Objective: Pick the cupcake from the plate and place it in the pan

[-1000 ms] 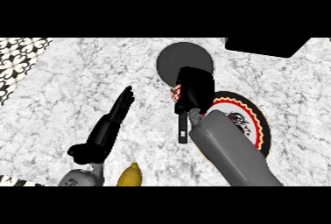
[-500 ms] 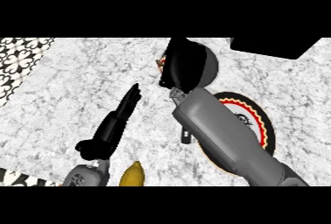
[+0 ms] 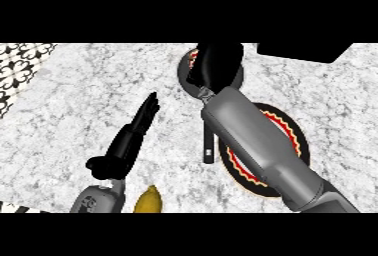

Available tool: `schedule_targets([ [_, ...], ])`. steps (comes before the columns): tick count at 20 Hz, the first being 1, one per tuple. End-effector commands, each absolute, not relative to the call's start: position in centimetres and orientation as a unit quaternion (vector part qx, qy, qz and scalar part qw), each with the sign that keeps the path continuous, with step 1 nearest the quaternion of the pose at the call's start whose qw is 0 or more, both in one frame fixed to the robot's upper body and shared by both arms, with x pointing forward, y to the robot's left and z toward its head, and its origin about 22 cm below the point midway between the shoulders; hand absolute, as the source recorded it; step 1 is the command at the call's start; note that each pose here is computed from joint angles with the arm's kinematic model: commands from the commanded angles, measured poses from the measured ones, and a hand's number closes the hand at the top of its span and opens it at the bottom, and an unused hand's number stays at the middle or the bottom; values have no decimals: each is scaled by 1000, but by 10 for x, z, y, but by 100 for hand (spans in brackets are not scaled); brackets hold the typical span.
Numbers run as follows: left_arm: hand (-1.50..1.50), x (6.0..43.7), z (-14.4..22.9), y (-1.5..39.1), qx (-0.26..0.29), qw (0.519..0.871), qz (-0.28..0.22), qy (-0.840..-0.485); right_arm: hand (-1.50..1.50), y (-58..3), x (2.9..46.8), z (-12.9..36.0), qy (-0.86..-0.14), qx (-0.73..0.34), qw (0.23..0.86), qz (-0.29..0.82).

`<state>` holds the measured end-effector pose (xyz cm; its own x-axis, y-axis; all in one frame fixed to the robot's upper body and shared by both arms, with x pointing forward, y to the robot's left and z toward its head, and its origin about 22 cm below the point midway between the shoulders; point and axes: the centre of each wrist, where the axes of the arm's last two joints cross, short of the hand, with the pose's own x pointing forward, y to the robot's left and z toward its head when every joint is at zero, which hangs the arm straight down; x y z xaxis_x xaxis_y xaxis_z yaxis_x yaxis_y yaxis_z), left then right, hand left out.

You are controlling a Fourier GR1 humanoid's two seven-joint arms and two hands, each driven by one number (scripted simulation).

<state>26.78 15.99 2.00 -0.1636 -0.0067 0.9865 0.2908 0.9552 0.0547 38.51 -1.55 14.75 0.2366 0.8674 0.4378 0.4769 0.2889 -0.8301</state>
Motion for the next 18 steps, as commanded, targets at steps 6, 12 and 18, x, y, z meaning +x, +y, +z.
schedule_targets([
  [6,0,264,12,169,-69,648,-96,-752,150,-29,407,108,-554,-644,522,78],
  [12,0,264,15,173,-66,643,-97,-757,150,-47,419,105,-575,-632,518,19],
  [18,0,254,4,186,-49,646,-90,-756,150,-94,434,82,-574,-646,504,3],
])
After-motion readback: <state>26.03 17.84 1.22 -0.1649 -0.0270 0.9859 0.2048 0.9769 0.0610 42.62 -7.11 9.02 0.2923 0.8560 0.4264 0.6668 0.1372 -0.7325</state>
